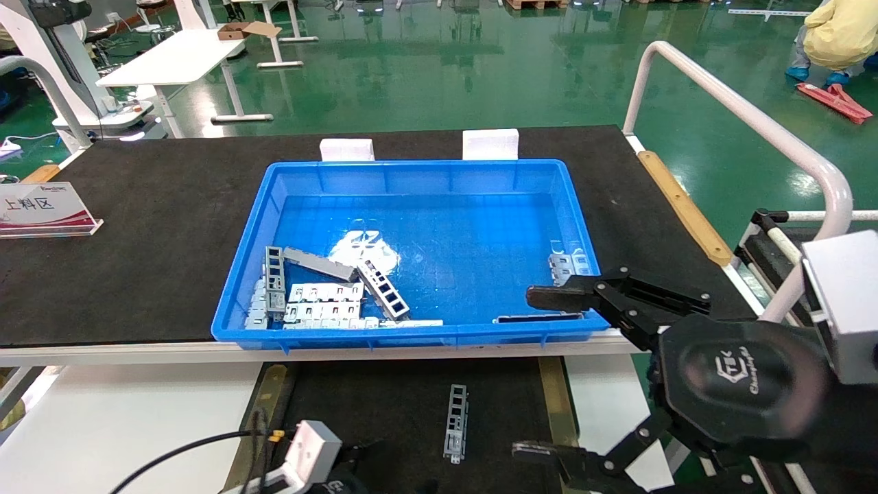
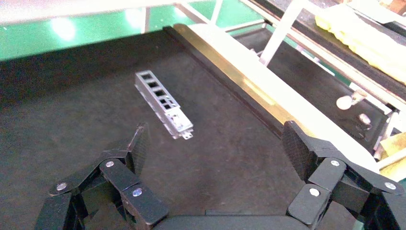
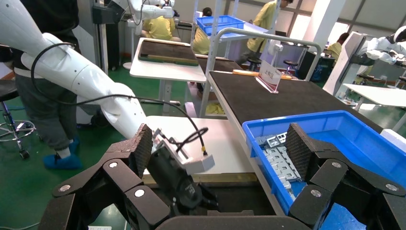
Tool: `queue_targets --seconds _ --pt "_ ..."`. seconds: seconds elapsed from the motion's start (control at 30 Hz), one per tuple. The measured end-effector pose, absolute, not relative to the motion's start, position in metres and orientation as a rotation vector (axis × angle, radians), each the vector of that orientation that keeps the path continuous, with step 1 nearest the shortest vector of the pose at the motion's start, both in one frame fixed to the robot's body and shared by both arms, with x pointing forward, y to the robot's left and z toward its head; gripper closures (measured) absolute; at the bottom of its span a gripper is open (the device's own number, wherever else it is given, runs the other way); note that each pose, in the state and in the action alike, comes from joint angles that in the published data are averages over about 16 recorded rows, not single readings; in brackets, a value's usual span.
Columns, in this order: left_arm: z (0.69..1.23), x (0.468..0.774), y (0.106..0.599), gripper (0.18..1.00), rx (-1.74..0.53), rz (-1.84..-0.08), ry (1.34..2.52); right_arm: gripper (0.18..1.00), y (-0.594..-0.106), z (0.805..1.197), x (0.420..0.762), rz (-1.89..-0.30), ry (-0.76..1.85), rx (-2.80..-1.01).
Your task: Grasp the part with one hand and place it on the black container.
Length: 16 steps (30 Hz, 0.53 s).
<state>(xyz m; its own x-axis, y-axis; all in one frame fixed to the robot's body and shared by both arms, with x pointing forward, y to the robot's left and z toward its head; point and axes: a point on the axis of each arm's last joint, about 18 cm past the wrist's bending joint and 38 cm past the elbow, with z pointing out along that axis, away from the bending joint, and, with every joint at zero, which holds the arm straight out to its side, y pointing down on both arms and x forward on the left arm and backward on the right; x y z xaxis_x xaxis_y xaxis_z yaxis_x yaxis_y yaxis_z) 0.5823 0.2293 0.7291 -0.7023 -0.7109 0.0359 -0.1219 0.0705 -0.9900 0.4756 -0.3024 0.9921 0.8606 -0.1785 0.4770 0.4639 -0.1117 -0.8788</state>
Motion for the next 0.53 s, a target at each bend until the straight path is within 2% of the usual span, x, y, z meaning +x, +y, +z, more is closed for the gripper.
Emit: queue_targets --seconds 0.53 --pt "0.754 0.565 0.260 0.184 -0.739 -1.679 1.866 0.178 -0.302 0.992 0.476 -0.552 -0.229 -1.595"
